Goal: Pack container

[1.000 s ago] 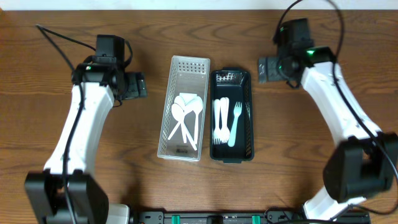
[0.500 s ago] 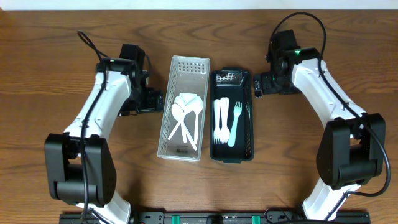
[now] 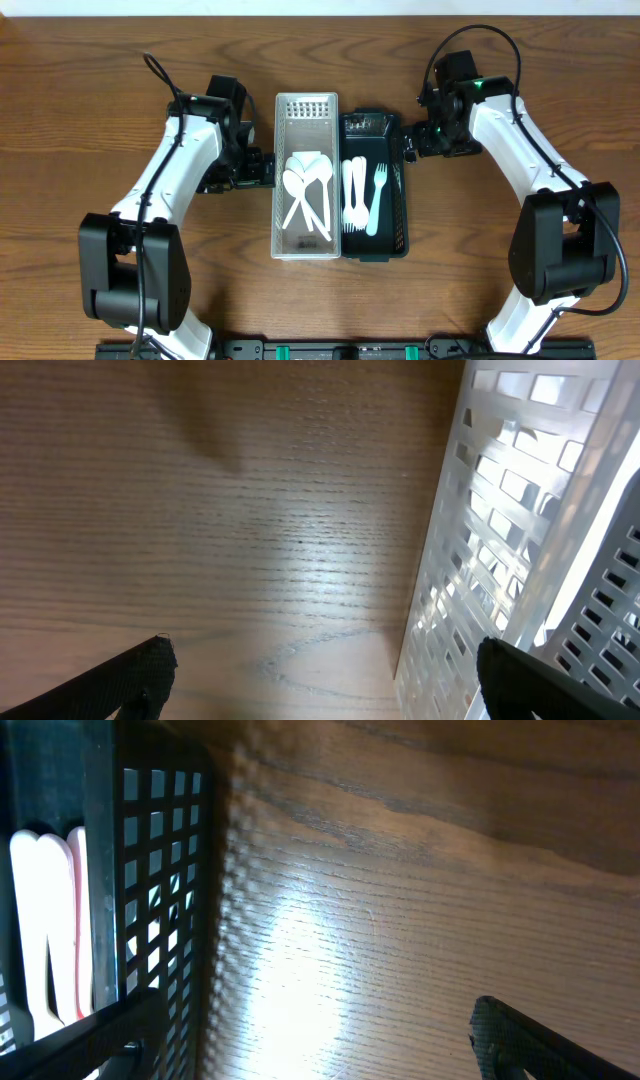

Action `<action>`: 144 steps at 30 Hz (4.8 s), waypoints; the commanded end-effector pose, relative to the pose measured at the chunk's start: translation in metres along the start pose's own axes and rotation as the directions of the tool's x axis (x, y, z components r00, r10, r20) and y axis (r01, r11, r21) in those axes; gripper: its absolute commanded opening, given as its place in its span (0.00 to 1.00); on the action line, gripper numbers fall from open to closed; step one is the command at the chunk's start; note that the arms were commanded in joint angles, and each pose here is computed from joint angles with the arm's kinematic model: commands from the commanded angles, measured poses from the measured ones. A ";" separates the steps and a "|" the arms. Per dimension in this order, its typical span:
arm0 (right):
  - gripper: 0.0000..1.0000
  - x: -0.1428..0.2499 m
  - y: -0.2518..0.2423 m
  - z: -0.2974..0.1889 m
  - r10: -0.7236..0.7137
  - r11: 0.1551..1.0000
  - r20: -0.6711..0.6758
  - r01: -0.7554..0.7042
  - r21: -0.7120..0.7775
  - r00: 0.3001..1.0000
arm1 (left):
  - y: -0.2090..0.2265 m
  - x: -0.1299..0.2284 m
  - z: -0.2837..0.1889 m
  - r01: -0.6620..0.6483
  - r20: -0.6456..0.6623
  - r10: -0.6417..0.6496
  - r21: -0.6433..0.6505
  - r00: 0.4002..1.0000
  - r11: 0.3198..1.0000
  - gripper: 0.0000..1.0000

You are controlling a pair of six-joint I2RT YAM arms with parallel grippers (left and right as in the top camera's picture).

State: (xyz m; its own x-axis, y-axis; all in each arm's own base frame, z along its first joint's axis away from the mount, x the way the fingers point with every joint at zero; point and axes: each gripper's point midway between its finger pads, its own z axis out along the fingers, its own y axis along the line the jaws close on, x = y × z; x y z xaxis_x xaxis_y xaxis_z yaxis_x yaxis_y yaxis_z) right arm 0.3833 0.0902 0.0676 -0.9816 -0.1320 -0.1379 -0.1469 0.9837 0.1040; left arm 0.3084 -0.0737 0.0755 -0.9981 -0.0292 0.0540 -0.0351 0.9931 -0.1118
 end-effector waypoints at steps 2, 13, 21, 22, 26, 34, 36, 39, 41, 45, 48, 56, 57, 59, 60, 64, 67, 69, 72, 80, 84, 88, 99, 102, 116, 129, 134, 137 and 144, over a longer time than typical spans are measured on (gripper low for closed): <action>0.99 0.001 0.006 0.000 -0.024 0.999 -0.003 0.024 -0.021 1.000 | -0.006 0.003 0.003 -0.010 -0.024 0.010 0.022 1.000 1.000 0.98; 0.99 -0.031 -0.023 -0.012 -0.010 0.991 0.119 -0.006 0.131 0.993 | 0.036 -0.033 -0.027 -0.015 0.189 0.062 -0.239 0.980 0.971 0.98; 0.99 -0.108 -0.058 -0.111 0.028 0.946 0.533 -0.195 0.259 0.846 | 0.017 -0.085 -0.118 -0.065 0.579 0.180 -0.213 0.795 0.975 0.98; 0.99 -0.113 -0.061 -0.123 0.044 0.942 0.576 -0.226 0.249 0.817 | 0.017 -0.089 -0.125 -0.068 0.605 0.190 -0.219 0.773 0.973 0.98; 0.99 -0.124 -0.073 -0.151 0.092 0.933 0.667 -0.298 0.202 0.739 | 0.026 -0.100 -0.137 -0.093 0.634 0.244 -0.261 0.734 0.961 0.98; 0.99 -0.132 -0.123 -0.183 0.158 0.896 0.760 -0.415 0.158 0.631 | 0.048 -0.123 -0.162 -0.057 0.710 0.264 -0.301 0.652 0.952 0.98; 0.99 -0.122 -0.128 -0.190 0.162 0.891 0.750 -0.421 0.168 0.641 | 0.049 -0.119 -0.161 -0.060 0.703 0.265 -0.302 0.661 0.951 0.98; 0.99 -0.106 -0.133 -0.210 0.187 0.880 0.760 -0.451 0.152 0.622 | 0.049 -0.108 -0.168 -0.064 0.700 0.268 -0.303 0.662 0.951 0.98; 0.99 -0.094 -0.134 -0.227 0.196 0.874 0.782 -0.468 0.134 0.591 | 0.048 -0.100 -0.177 -0.063 0.713 0.269 -0.302 0.647 0.951 0.98; 0.99 -0.064 -0.131 -0.254 0.189 0.870 0.821 -0.479 0.114 0.539 | 0.035 -0.076 -0.203 -0.104 0.769 0.270 -0.259 0.580 0.960 0.98; 0.99 -0.037 -0.125 -0.252 0.183 0.872 0.835 -0.477 0.105 0.518 | 0.028 -0.054 -0.215 -0.123 0.808 0.275 -0.247 0.522 0.961 0.98; 0.99 0.055 -0.091 -0.215 0.116 0.912 0.842 -0.393 0.121 0.527 | 0.016 0.026 -0.192 -0.164 0.869 0.317 -0.273 0.381 0.948 0.98; 0.99 0.067 -0.086 -0.207 0.111 0.918 0.836 -0.378 0.121 0.537 | 0.019 0.037 -0.184 -0.157 0.872 0.319 -0.280 0.372 0.947 0.98; 0.99 0.087 -0.078 -0.194 0.102 0.927 0.822 -0.352 0.125 0.561 | 0.022 0.054 -0.173 -0.155 0.888 0.297 -0.257 0.352 0.954 0.98; 0.99 0.100 -0.074 -0.187 0.097 0.932 0.811 -0.338 0.129 0.577 | 0.024 0.063 -0.168 -0.148 0.901 0.277 -0.240 0.335 0.959 0.98; 0.99 0.126 -0.069 -0.173 0.090 0.938 0.791 -0.318 0.136 0.605 | 0.030 0.080 -0.162 -0.137 0.926 0.264 -0.235 0.271 0.962 0.98; 0.99 0.139 -0.070 -0.165 0.094 0.937 0.765 -0.316 0.149 0.637 | 0.031 0.086 -0.161 -0.135 0.932 0.260 -0.233 0.251 0.963 0.98; 0.99 0.145 -0.070 -0.158 0.097 0.936 0.739 -0.314 0.160 0.666 | 0.032 0.086 -0.160 -0.136 0.931 0.261 -0.233 0.254 0.963 0.98; 0.99 0.154 -0.071 -0.150 0.102 0.934 0.703 -0.310 0.176 0.704 | 0.032 0.087 -0.157 -0.137 0.928 0.263 -0.234 0.264 0.963 0.98; 0.99 0.171 -0.072 -0.136 0.110 0.932 0.637 -0.303 0.202 0.763 | 0.032 0.087 -0.157 -0.137 0.928 0.263 -0.234 0.264 0.963 0.98; 0.99 0.175 -0.072 -0.133 0.112 0.931 0.621 -0.300 0.208 0.776 | 0.032 0.087 -0.157 -0.137 0.928 0.263 -0.234 0.265 0.963 0.98; 0.99 0.175 -0.072 -0.133 0.112 0.931 0.620 -0.300 0.208 0.776 | 0.032 0.087 -0.157 -0.137 0.928 0.263 -0.234 0.264 0.963 0.98; 0.99 0.199 -0.067 -0.179 0.075 0.941 0.795 -0.306 0.143 0.602 | 0.032 0.087 -0.157 -0.137 0.928 0.263 -0.234 0.264 0.963 0.98; 0.99 0.215 -0.058 -0.187 0.068 0.957 0.850 -0.274 0.092 0.522 | 0.032 0.087 -0.157 -0.137 0.928 0.263 -0.234 0.264 0.963 0.98; 0.99 0.134 -0.058 -0.177 -0.065 0.974 0.995 -0.211 0.080 0.078 | 0.032 0.087 -0.157 -0.137 0.928 0.263 -0.234 0.265 0.963 0.98; 0.99 0.132 -0.034 -0.113 -0.072 0.996 0.975 -0.035 0.081 0.209 | 0.032 0.087 -0.157 -0.136 0.928 0.263 -0.234 0.265 0.963 0.98; 0.99 0.132 -0.034 -0.113 -0.072 0.996 0.975 -0.035 0.081 0.209 | 0.032 0.087 -0.157 -0.137 0.928 0.263 -0.234 0.264 0.963 0.98; 0.99 0.132 -0.034 -0.113 -0.072 0.996 0.975 -0.035 0.081 0.209 | 0.032 0.087 -0.157 -0.137 0.928 0.263 -0.234 0.264 0.963 0.98; 0.99 0.132 -0.034 -0.113 -0.072 0.996 0.975 -0.035 0.081 0.209 | 0.032 0.087 -0.157 -0.137 0.928 0.263 -0.234 0.265 0.963 0.98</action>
State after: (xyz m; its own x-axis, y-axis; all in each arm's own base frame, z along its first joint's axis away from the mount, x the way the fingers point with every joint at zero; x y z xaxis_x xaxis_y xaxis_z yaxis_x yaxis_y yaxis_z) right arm 0.2457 0.0225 0.1567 -0.0792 0.0328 -0.9963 -0.0860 0.9955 0.0396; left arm 0.2293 -0.0282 0.2305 -0.3259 0.1570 -0.9323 0.1285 0.9843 0.1208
